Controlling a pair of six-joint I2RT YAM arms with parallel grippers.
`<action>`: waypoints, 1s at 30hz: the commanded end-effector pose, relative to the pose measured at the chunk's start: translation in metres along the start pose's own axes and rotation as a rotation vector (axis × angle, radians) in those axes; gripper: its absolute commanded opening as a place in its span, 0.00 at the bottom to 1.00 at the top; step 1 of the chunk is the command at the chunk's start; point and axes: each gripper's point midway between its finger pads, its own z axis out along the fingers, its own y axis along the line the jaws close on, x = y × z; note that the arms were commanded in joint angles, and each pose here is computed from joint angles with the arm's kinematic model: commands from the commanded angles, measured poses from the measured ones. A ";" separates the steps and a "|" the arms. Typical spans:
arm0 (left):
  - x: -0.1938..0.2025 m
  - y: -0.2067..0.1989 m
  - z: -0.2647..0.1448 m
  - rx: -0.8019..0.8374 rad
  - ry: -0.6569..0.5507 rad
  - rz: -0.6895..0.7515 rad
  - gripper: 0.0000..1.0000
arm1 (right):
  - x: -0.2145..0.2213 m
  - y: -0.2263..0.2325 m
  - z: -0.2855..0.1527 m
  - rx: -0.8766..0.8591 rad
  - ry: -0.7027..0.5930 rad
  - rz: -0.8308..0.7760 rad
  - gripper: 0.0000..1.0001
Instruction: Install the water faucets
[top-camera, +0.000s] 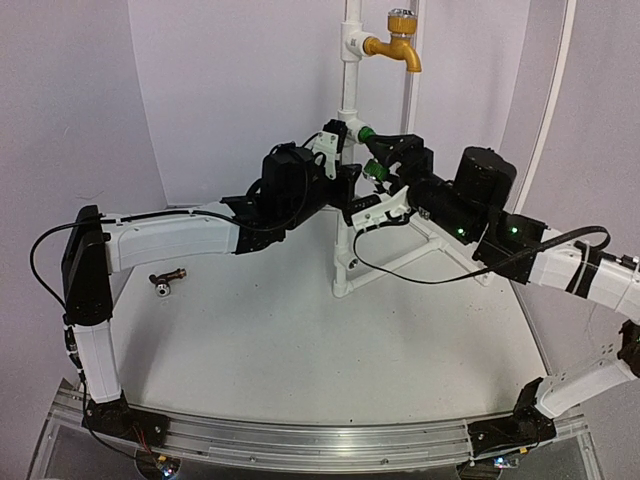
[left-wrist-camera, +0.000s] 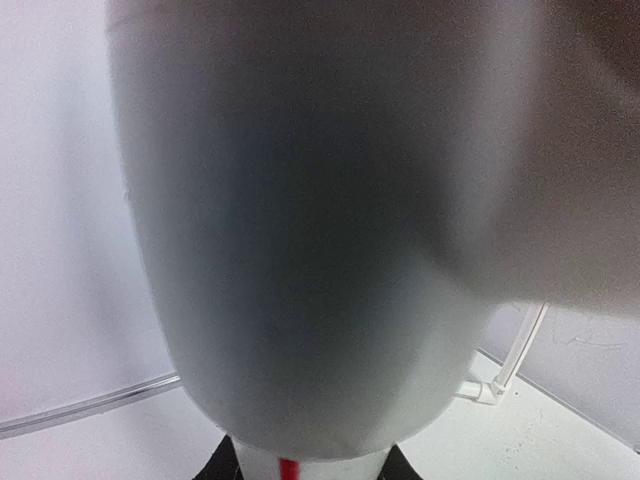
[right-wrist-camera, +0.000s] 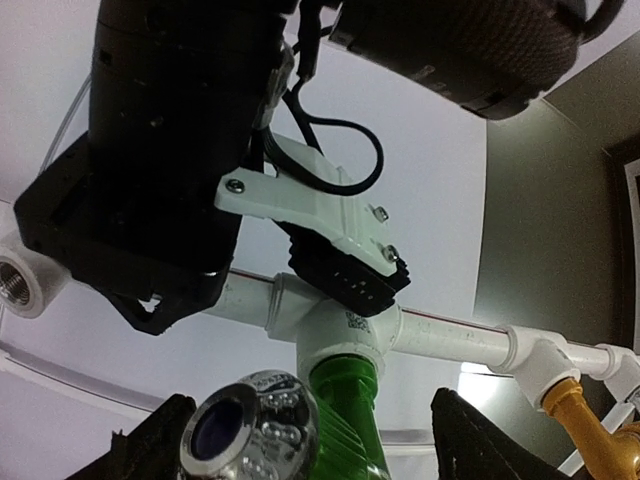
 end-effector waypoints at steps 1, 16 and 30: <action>0.108 0.011 0.001 -0.044 0.318 0.071 0.00 | 0.030 -0.034 0.006 0.103 0.156 0.082 0.53; 0.113 0.008 0.003 -0.032 0.327 0.059 0.00 | 0.026 -0.070 -0.003 0.119 0.001 1.475 0.18; 0.115 0.012 0.001 -0.053 0.333 0.050 0.00 | 0.060 -0.115 -0.023 0.255 -0.120 2.415 0.34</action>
